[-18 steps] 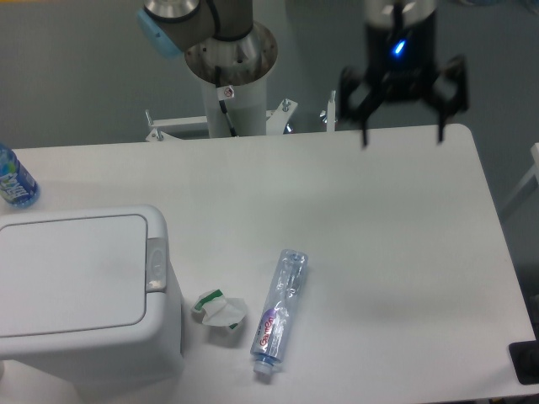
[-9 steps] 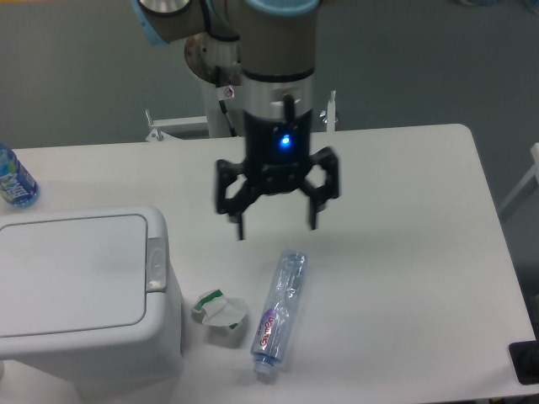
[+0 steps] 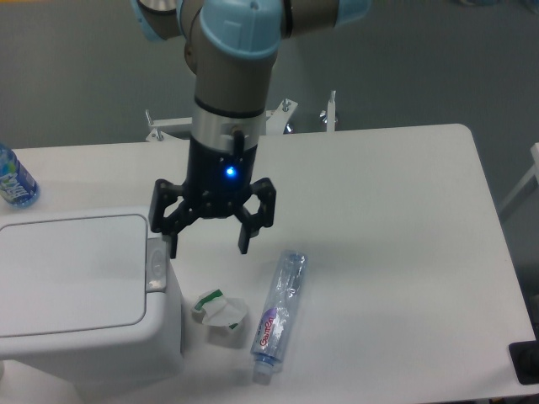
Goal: Open the trash can
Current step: 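Lower the gripper onto the lid's hinge edge beside the button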
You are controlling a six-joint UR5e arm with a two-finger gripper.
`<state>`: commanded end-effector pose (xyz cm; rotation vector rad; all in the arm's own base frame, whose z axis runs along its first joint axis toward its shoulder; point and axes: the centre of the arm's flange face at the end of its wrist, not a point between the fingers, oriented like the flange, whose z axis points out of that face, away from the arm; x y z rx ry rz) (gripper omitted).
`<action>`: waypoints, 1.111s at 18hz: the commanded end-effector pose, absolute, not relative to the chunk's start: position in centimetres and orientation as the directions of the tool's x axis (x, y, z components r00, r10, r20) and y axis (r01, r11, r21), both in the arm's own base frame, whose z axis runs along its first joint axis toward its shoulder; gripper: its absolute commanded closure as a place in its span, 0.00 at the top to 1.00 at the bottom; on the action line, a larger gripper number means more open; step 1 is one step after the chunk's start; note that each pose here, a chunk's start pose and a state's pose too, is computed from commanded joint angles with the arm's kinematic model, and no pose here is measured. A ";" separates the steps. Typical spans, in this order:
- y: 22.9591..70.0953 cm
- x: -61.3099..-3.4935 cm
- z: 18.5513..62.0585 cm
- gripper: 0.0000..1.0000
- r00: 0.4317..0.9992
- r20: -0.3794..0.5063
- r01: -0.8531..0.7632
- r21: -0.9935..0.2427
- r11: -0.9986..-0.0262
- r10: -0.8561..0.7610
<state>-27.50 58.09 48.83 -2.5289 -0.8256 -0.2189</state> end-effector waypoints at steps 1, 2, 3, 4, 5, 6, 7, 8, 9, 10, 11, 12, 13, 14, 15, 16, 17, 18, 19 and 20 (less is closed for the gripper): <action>58.3 -27.4 48.4 1.00 0.806 0.289 0.592 -0.377 -0.712 0.517; 58.5 -27.1 48.5 1.00 0.809 0.287 0.587 -0.378 -0.716 0.512; 58.6 -27.1 48.4 1.00 0.811 0.287 0.585 -0.379 -0.717 0.510; 58.6 -27.1 48.4 1.00 0.811 0.287 0.585 -0.379 -0.717 0.510; 58.7 -27.0 48.2 1.00 0.812 0.285 0.583 -0.376 -0.720 0.509; 58.7 -27.1 48.1 1.00 0.812 0.286 0.584 -0.375 -0.720 0.509; 58.8 -27.2 47.8 1.00 0.811 0.286 0.585 -0.371 -0.722 0.510; 58.8 -27.2 47.8 1.00 0.812 0.285 0.583 -0.373 -0.722 0.509; 58.8 -27.2 47.8 1.00 0.812 0.285 0.583 -0.373 -0.722 0.509; 58.8 -27.2 47.8 1.00 0.812 0.285 0.583 -0.373 -0.722 0.509; 58.9 -27.2 48.0 1.00 0.814 0.284 0.581 -0.376 -0.722 0.507; 58.9 -27.2 47.9 1.00 0.813 0.285 0.581 -0.374 -0.722 0.507; 58.8 -27.2 47.9 1.00 0.813 0.283 0.581 -0.374 -0.722 0.508; 58.9 -27.2 47.8 1.00 0.813 0.283 0.581 -0.374 -0.722 0.508; 58.9 -27.3 47.7 1.00 0.813 0.283 0.581 -0.374 -0.722 0.508; 59.0 -27.3 47.5 1.00 0.813 0.283 0.581 -0.374 -0.722 0.508; 59.0 -27.3 47.5 1.00 0.813 0.283 0.581 -0.374 -0.722 0.508; 59.1 -27.4 47.5 1.00 0.813 0.283 0.582 -0.373 -0.723 0.508; 59.0 -27.4 47.4 1.00 0.813 0.284 0.582 -0.372 -0.723 0.509; 59.0 -27.4 47.4 1.00 0.813 0.284 0.582 -0.372 -0.723 0.509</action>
